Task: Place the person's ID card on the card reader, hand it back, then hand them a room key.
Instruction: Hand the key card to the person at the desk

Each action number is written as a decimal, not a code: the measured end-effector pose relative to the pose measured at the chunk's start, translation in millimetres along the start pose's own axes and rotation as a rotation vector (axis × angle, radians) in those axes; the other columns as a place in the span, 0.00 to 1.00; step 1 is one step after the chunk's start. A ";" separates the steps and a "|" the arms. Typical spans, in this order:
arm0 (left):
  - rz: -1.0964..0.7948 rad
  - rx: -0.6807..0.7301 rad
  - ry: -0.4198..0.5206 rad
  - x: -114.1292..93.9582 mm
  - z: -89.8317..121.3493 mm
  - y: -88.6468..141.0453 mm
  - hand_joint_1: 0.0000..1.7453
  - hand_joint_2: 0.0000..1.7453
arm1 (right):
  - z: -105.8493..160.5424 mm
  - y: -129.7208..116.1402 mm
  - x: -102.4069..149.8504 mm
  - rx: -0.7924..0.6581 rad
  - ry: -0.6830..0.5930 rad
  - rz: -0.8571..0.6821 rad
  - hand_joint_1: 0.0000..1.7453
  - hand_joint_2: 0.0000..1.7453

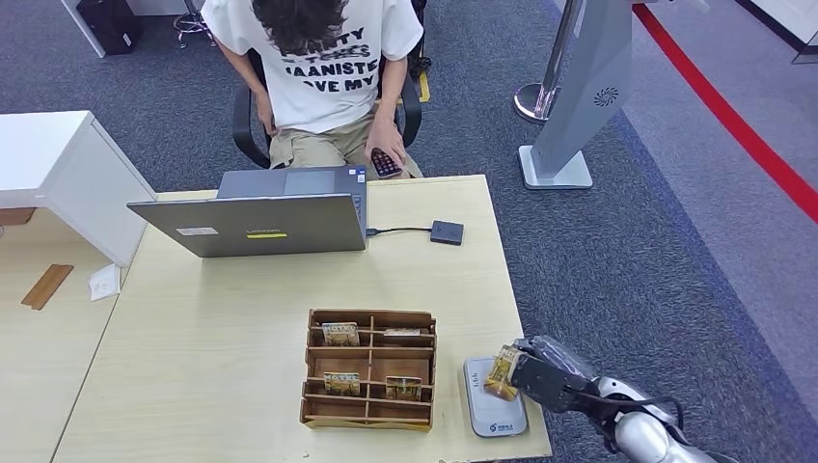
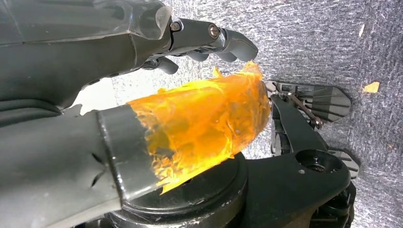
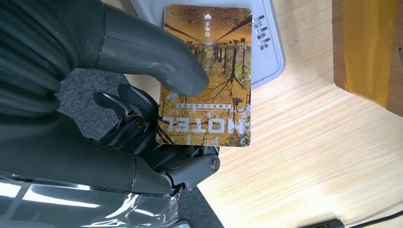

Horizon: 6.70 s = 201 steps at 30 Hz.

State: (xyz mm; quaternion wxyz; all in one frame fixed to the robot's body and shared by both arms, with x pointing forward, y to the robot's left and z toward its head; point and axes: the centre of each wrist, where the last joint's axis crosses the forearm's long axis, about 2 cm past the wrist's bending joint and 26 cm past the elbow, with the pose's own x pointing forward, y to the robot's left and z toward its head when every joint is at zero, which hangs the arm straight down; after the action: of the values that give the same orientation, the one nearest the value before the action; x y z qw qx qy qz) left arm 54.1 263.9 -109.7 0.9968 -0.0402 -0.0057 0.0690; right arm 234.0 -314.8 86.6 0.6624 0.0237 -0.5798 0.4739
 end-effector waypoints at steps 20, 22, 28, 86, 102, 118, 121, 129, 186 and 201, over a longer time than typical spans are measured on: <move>-0.009 0.002 0.001 -0.4 -0.1 -0.4 0.00 0.00 | -7.6 9.8 6.1 0.039 -0.026 0.004 1.00 1.00; -0.009 0.002 0.001 -0.4 -0.1 -0.4 0.00 0.00 | -7.8 10.1 6.3 0.040 -0.027 0.004 1.00 1.00; -0.010 0.002 0.001 -0.4 -0.1 -0.4 0.00 0.00 | -8.0 10.1 6.5 0.041 -0.027 0.005 1.00 1.00; -0.017 0.014 0.008 -1.3 -0.2 -0.9 0.00 0.00 | -7.3 11.8 3.8 0.054 0.023 0.106 1.00 1.00; -0.017 0.016 0.008 -1.3 -0.2 -0.8 0.00 0.00 | -6.7 11.3 3.5 0.052 0.025 0.113 1.00 1.00; -0.015 0.017 0.009 -1.3 -0.2 -0.7 0.00 0.00 | -5.0 13.7 3.2 0.046 0.026 0.111 1.00 1.00; -0.015 0.018 0.009 -1.3 -0.2 -0.8 0.00 0.00 | -4.4 14.3 3.1 0.045 0.027 0.111 1.00 1.00; -0.012 0.018 0.009 -1.4 -0.2 -0.7 0.00 0.00 | -2.1 14.6 2.3 0.037 0.032 0.112 1.00 1.00; -0.013 0.019 0.011 -1.7 -0.2 -0.9 0.00 0.00 | 2.3 18.8 1.6 0.026 0.036 0.119 1.00 1.00; -0.009 0.019 0.011 -1.7 -0.2 -0.9 0.00 0.00 | 2.3 18.7 2.3 0.025 0.035 0.125 1.00 1.00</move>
State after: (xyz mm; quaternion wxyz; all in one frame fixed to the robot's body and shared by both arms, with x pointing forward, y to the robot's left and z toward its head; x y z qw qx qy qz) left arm 52.5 262.8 -109.8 0.9974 -0.0312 0.0003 0.0643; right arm 219.7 -304.5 79.4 0.6411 -0.0123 -0.5626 0.5219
